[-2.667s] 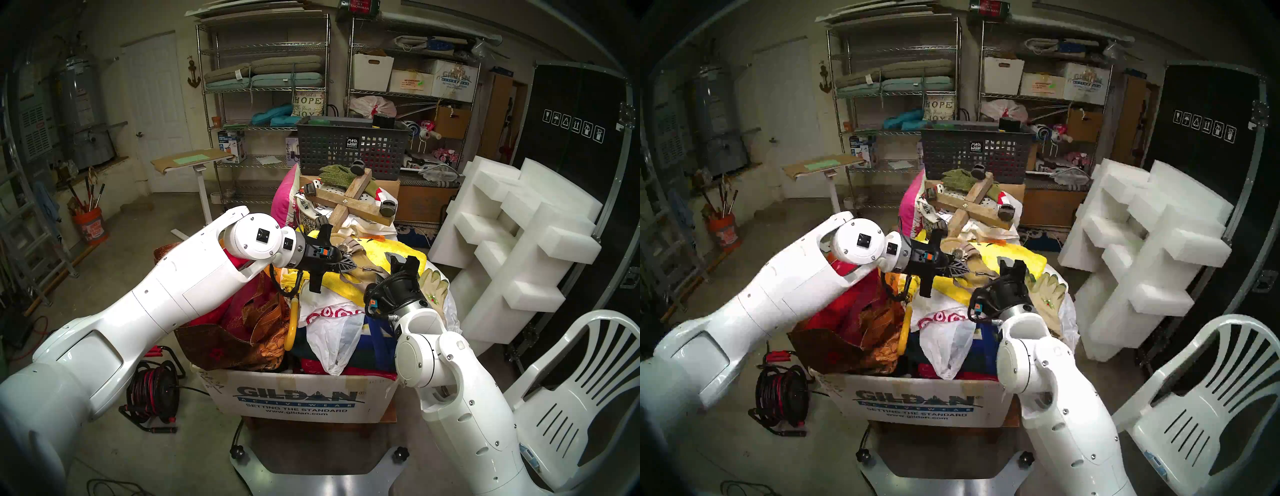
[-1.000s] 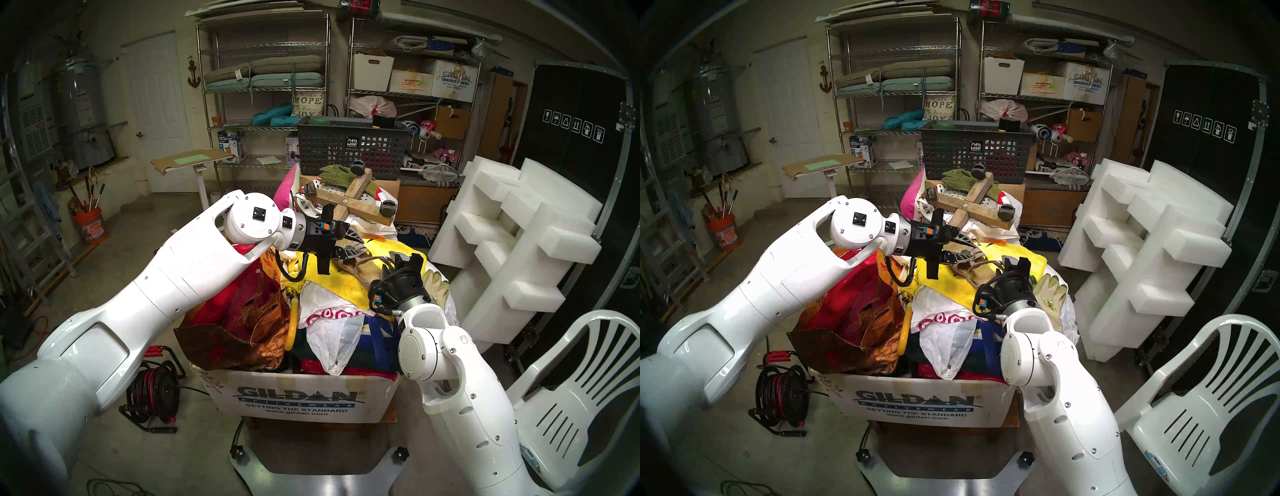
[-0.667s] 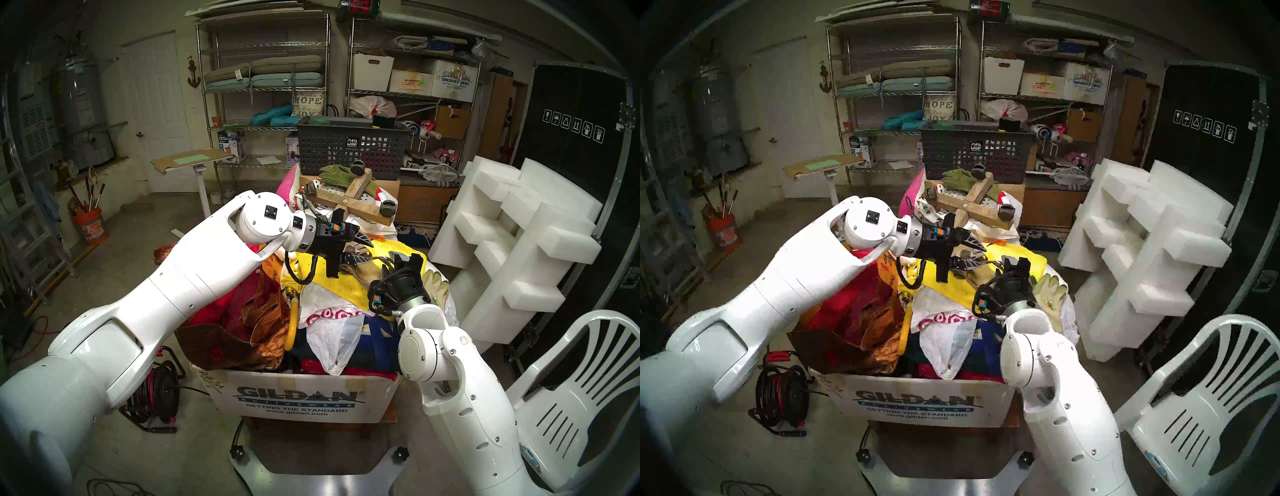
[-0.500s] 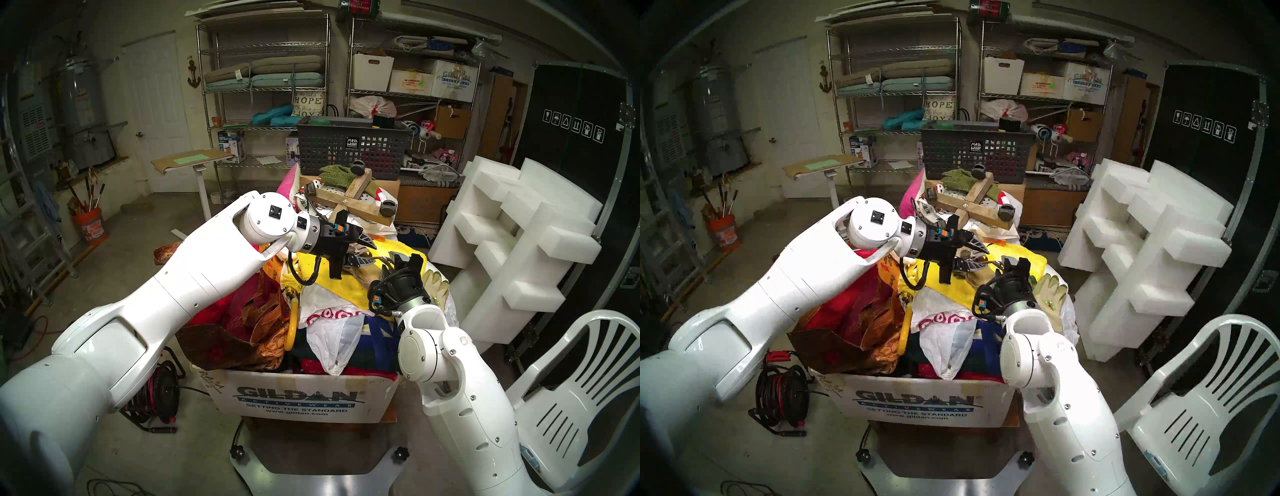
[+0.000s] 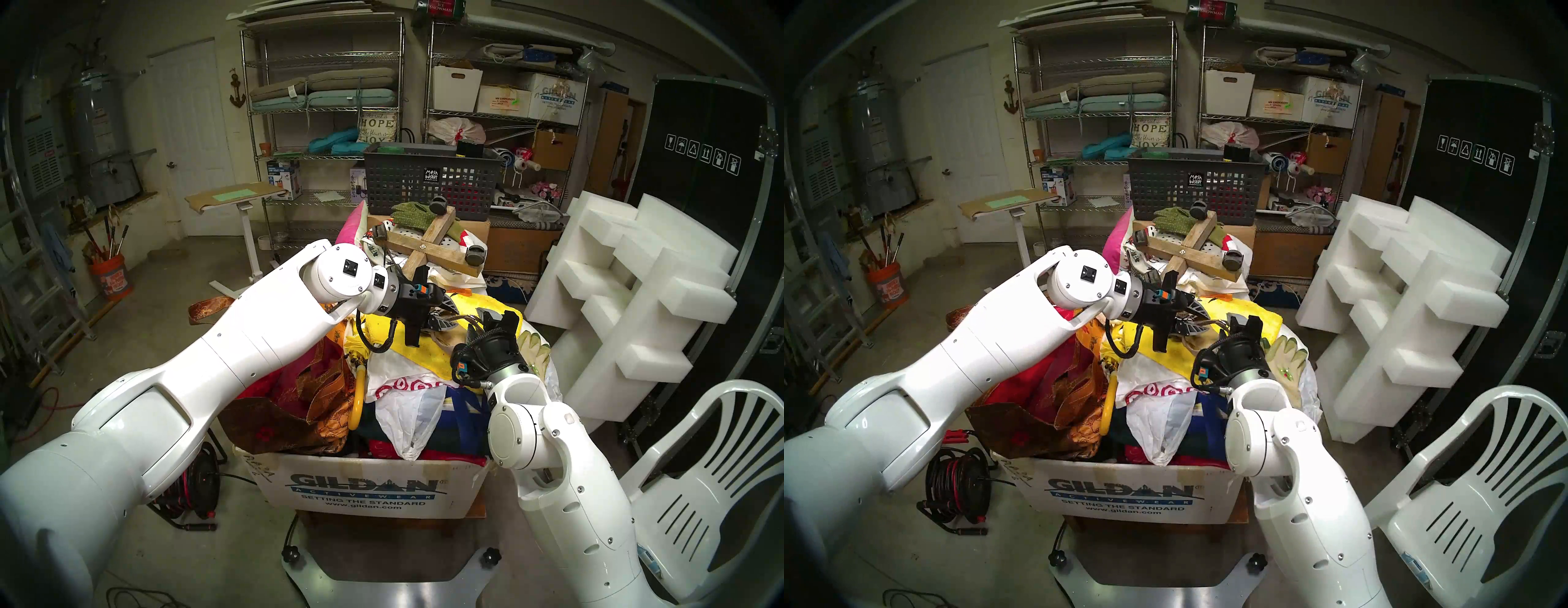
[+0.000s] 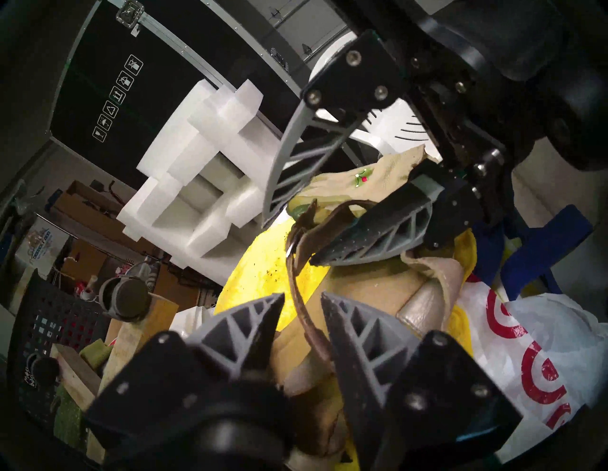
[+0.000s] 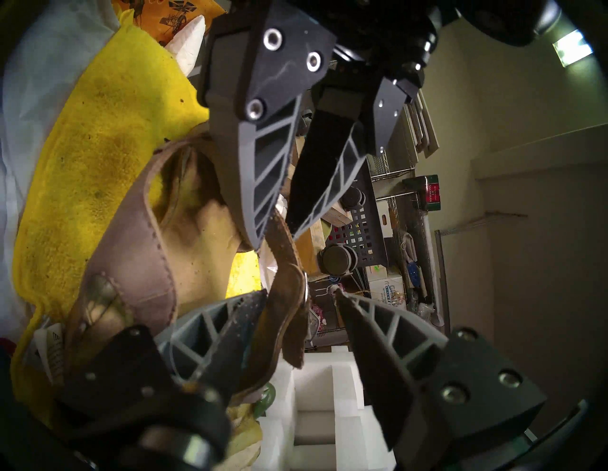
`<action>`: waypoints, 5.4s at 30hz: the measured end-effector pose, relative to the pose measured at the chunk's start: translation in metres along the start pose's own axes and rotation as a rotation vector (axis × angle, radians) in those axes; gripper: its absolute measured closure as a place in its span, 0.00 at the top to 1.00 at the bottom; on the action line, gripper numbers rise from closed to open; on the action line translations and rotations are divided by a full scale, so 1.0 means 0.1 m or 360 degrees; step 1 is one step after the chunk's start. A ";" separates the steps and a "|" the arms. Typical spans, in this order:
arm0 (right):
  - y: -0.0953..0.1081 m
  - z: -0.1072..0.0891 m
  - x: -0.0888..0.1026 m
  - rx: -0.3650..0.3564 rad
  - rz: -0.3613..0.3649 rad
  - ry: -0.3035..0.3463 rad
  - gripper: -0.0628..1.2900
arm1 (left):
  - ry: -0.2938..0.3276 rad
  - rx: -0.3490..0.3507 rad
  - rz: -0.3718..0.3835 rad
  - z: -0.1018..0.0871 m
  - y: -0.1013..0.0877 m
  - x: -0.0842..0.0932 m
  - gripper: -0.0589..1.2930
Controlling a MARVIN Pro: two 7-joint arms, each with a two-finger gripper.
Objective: Unbuckle a shoe
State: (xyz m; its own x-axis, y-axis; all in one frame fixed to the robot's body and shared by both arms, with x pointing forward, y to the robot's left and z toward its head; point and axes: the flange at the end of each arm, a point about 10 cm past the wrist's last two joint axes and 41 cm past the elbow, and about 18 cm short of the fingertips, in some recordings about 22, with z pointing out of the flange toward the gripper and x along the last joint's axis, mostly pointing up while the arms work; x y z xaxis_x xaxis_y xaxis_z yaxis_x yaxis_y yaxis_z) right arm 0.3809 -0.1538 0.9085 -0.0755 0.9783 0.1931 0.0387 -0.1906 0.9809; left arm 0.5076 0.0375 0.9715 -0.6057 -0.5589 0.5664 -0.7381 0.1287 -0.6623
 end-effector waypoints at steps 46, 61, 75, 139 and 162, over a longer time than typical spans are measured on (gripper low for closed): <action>0.22 -0.05 -0.02 0.0260 0.0387 -0.0010 0.50 | -0.0160 0.0117 0.0149 -0.25 0.21 -0.08 0.03; 0.42 -0.31 -0.02 0.0355 0.0503 0.0143 0.59 | -0.0170 0.0202 0.0152 -0.27 0.14 -0.18 0.03; 0.37 -0.34 -0.02 0.0406 0.0518 0.0219 0.36 | -0.0098 0.0224 0.0098 -0.14 0.10 -0.17 0.03; 0.28 -0.02 -0.03 0.0439 0.0504 -0.0009 0.30 | -0.0038 0.0214 0.0118 -0.14 0.09 -0.09 0.03; 0.26 0.03 0.05 0.0452 0.0530 -0.0020 0.31 | -0.0011 0.0151 0.0139 -0.26 0.21 -0.07 0.03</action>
State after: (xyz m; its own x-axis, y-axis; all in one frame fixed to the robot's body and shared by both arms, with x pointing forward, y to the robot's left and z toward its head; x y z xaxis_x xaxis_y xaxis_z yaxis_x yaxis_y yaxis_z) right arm 0.3846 -0.1538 0.9344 -0.0002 0.8684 0.4959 0.3313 -0.4678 0.8194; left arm 0.4889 0.0650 0.9665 -0.6640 -0.5546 0.5015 -0.6511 0.0990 -0.7525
